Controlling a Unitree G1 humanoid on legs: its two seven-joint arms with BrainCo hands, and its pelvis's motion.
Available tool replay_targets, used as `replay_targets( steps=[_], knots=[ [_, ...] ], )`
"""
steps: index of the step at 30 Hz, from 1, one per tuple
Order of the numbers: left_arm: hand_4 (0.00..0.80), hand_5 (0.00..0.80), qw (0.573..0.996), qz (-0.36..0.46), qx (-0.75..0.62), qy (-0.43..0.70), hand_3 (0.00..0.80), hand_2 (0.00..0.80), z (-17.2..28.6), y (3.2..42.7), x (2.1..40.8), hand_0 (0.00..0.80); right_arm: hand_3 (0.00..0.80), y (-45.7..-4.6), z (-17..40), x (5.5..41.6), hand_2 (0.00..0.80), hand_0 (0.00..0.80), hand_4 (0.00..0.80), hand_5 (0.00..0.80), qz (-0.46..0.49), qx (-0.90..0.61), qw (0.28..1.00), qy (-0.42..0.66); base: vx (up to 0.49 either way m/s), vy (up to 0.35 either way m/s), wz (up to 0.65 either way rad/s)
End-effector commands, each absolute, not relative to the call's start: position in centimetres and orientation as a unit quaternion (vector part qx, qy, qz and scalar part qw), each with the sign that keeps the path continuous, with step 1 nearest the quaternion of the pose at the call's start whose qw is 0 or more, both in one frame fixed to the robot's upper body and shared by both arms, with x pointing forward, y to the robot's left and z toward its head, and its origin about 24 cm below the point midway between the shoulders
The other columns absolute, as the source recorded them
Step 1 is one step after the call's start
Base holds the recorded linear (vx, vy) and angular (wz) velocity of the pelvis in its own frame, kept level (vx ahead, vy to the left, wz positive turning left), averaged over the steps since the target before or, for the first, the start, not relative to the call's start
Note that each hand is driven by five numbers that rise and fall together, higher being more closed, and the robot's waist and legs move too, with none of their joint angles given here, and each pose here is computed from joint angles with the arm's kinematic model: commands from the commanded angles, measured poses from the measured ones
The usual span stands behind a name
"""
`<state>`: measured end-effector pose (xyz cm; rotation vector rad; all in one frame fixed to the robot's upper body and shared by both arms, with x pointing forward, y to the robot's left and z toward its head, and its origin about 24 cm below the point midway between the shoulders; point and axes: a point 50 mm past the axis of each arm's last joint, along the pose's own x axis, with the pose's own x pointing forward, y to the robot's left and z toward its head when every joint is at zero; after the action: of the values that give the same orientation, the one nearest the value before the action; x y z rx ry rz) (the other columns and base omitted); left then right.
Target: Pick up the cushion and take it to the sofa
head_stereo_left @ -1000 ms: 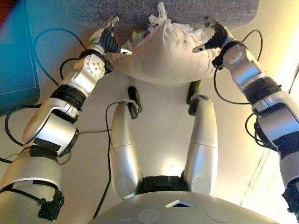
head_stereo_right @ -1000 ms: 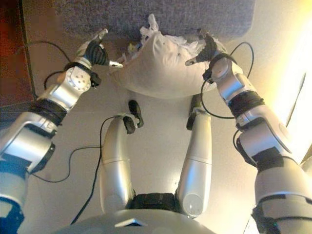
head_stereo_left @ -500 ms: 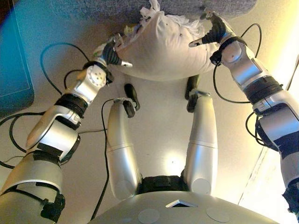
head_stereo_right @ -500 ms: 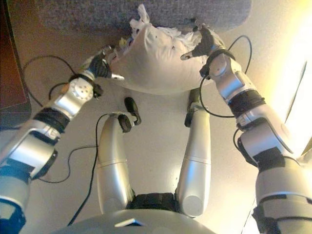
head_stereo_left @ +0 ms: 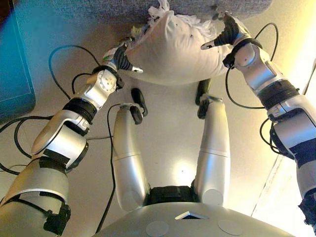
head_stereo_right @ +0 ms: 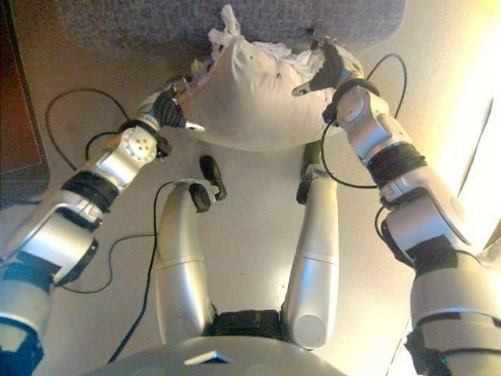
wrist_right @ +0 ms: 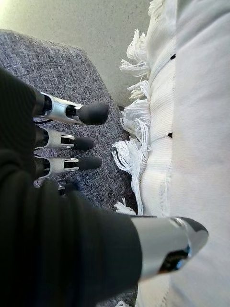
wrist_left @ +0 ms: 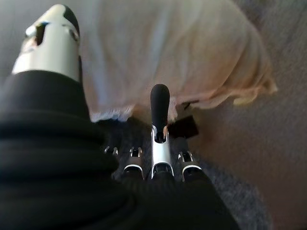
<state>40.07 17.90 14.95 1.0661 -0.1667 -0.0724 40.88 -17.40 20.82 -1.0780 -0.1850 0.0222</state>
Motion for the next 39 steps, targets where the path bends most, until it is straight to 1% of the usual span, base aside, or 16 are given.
replay_targets(
  steps=[1,11,19,26,31,39],
  knots=[
    [0.0,0.0,0.849,0.01,0.517,-0.108,0.0,0.0,16.7,18.6,40.5,0.0,0.0,-18.4,18.4,40.9,0.0,0.0,0.0,0.0,0.022,-0.541,0.84,-0.03,0.012,0.004,-0.04],
    [0.0,0.0,0.853,0.048,0.505,-0.122,0.0,0.0,16.6,19.3,40.3,0.0,0.0,-18.9,17.2,40.6,0.0,0.0,0.0,0.0,0.022,-0.554,0.832,-0.02,0.015,0.009,-0.02],
    [0.0,0.0,0.846,0.035,0.521,-0.11,0.0,0.0,15.8,18.8,40.3,0.0,0.0,-18.3,16.7,40.6,0.0,0.0,0.0,0.0,0.028,-0.548,0.836,-0.022,0.0,0.0,0.0],
    [0.0,0.0,0.843,0.034,0.525,-0.107,0.0,0.0,16.6,18.6,40.6,0.0,0.0,-17.4,17.0,40.4,0.0,0.0,0.0,0.0,0.029,-0.545,0.837,-0.042,0.0,0.0,0.0],
    [0.0,0.0,0.844,0.034,0.523,-0.114,0.0,0.0,17.0,18.7,40.6,0.0,0.0,-17.3,17.2,39.9,0.0,0.0,0.0,0.0,0.022,-0.532,0.845,-0.056,0.014,0.008,-0.07],
    [0.0,0.0,0.844,0.044,0.523,-0.111,0.0,0.0,16.8,19.3,40.4,0.0,0.0,-17.9,16.3,39.1,0.0,0.0,0.0,0.0,0.037,-0.556,0.828,-0.053,0.004,0.013,-0.04]
  ],
)
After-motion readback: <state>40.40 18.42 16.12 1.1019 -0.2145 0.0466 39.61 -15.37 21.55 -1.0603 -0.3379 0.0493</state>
